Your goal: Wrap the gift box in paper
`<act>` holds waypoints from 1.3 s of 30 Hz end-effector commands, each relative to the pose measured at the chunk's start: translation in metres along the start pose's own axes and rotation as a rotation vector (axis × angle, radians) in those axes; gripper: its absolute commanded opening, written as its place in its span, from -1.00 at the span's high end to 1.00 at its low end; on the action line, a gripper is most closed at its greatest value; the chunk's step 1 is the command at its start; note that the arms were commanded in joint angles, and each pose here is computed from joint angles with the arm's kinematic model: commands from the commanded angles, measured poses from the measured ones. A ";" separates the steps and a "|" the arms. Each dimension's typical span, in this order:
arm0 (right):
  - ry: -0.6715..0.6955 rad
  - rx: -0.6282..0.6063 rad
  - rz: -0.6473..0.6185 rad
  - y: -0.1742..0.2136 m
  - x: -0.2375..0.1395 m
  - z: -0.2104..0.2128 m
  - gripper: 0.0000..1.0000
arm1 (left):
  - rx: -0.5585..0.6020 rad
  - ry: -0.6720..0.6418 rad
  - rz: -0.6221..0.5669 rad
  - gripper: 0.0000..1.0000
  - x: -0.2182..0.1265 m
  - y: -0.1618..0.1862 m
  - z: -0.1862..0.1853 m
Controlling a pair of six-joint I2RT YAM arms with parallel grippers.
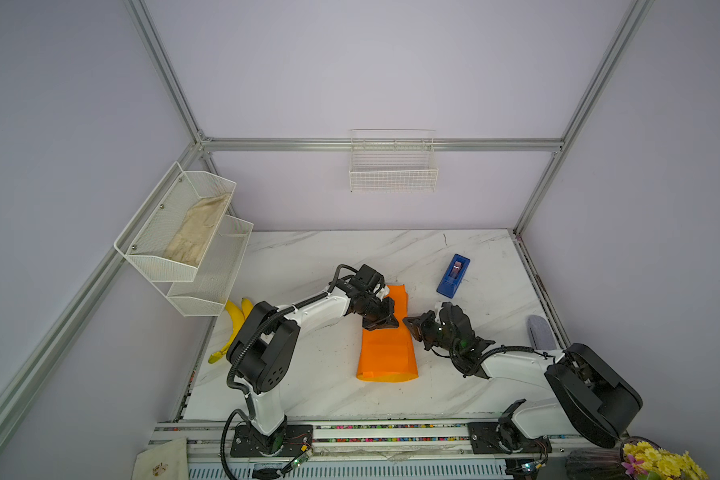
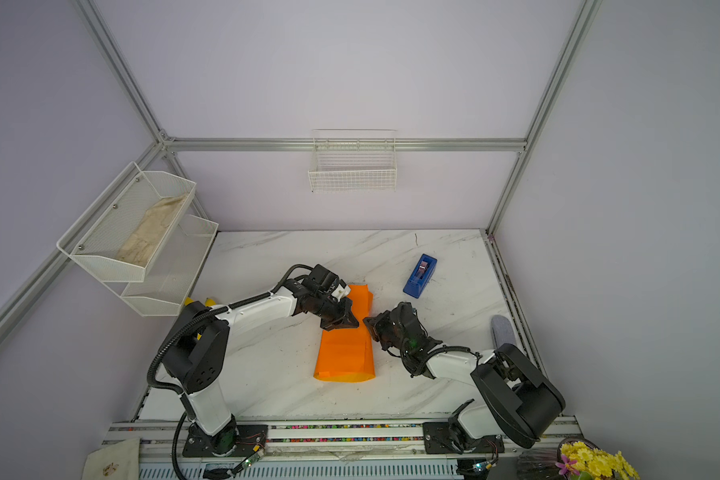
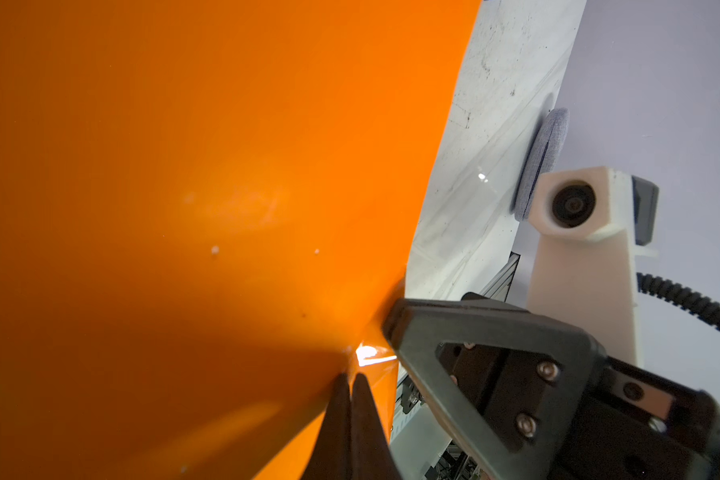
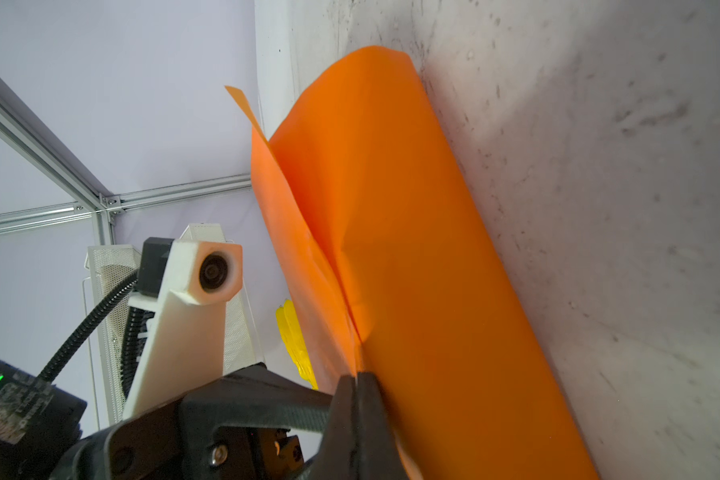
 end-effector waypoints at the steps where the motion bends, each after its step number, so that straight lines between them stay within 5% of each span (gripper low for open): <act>1: 0.095 0.051 0.001 0.002 -0.001 -0.015 1.00 | -0.021 -0.070 0.056 0.99 0.008 0.015 0.018; 7: 0.097 0.044 -0.011 0.001 -0.005 -0.009 0.99 | -0.023 -0.202 0.083 0.99 0.012 0.023 0.038; 11: 0.097 0.038 -0.063 -0.004 -0.018 -0.001 0.47 | -0.030 -0.236 0.093 0.99 0.013 0.027 0.046; 17: 0.149 -0.058 -0.172 -0.015 -0.040 0.017 0.26 | -0.035 -0.241 0.097 0.99 0.014 0.028 0.048; 20: 0.150 -0.131 -0.178 -0.016 -0.045 0.030 0.30 | -0.037 -0.243 0.099 0.99 0.015 0.028 0.049; 27: -0.006 -0.231 0.001 -0.004 -0.025 0.053 0.78 | -0.038 -0.242 0.096 1.00 0.014 0.026 0.047; 35: -0.067 -0.260 0.166 0.007 -0.001 0.048 0.81 | -0.040 -0.245 0.095 1.00 0.014 0.026 0.047; 39: 0.041 -0.245 0.160 0.005 0.004 0.029 0.82 | -0.043 -0.246 0.095 1.00 0.014 0.026 0.048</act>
Point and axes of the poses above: each gripper's point midway between its finger pads, its own x axis out along the fingers, its own z axis along the line the jaws close on, y = z × x, the point moved 9 cm from there along -x, back along the fingers
